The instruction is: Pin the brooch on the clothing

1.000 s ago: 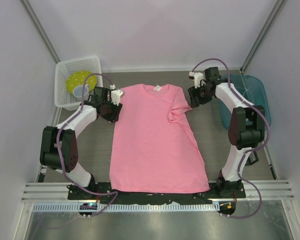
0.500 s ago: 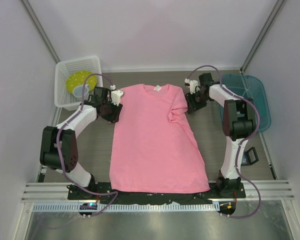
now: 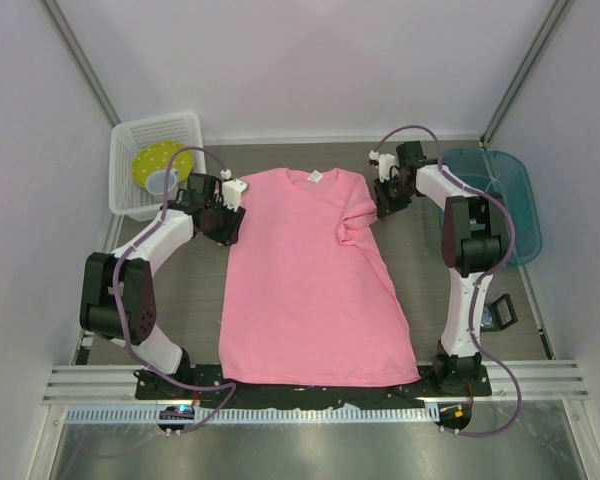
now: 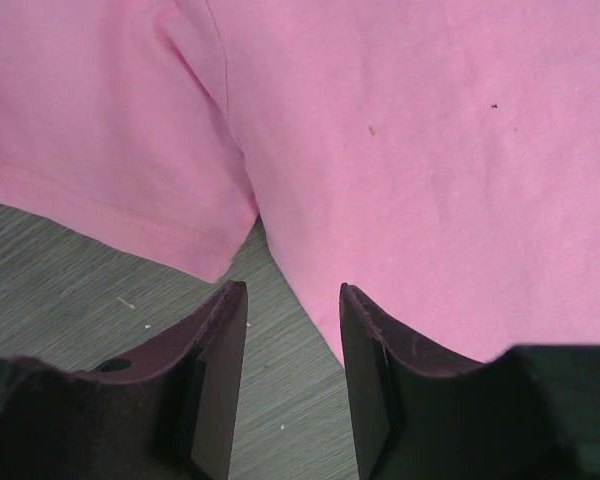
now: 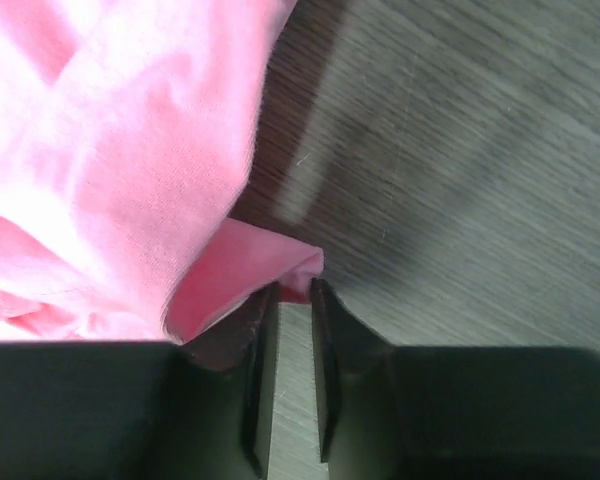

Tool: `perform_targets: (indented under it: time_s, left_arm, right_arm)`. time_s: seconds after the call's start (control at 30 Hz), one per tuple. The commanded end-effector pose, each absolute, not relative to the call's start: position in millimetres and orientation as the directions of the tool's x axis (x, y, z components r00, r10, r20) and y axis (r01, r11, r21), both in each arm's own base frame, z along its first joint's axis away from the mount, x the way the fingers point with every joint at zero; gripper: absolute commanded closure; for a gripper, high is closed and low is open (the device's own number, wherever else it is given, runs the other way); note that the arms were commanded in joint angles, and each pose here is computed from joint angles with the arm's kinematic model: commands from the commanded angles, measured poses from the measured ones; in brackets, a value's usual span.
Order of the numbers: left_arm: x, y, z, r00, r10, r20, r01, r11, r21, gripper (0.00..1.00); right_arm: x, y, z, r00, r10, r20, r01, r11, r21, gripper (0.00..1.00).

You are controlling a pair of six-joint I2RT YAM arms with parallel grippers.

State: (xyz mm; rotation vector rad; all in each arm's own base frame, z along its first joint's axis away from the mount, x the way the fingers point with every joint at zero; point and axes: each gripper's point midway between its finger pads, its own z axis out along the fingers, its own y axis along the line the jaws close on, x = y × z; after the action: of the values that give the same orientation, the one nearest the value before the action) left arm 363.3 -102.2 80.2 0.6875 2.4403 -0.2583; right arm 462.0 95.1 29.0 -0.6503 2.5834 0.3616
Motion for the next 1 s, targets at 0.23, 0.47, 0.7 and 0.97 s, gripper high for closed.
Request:
perform_targets:
  time_s: [0.23,0.47,0.7,0.97]
  left_arm:
    - [375,-105,95,-0.662,0.412,-0.626,0.537,0.844,-0.012,0.55]
    - [377,-107,95,-0.662,0.406,-0.630,0.535,0.845,-0.017,0.55]
    - [378,-107,94,-0.668,0.400,-0.628,0.527,0.849,-0.019,0.54]
    - [378,-108,95,-0.669,0.397,-0.628,0.528,0.849,-0.026,0.53]
  right_arm:
    - [485,43,73,-0.736,-0.456,-0.501,-0.481,0.872,-0.086,0.99]
    - [517,-22,133,-0.708,-0.497,-0.502,-0.354,0.865,-0.356,0.99]
    - [549,-44,154,-0.700,-0.513,-0.497,-0.245,0.827,-0.507,0.66]
    - [536,-10,160,-0.680,-0.510,-0.527,-0.338,0.856,-0.392,0.40]
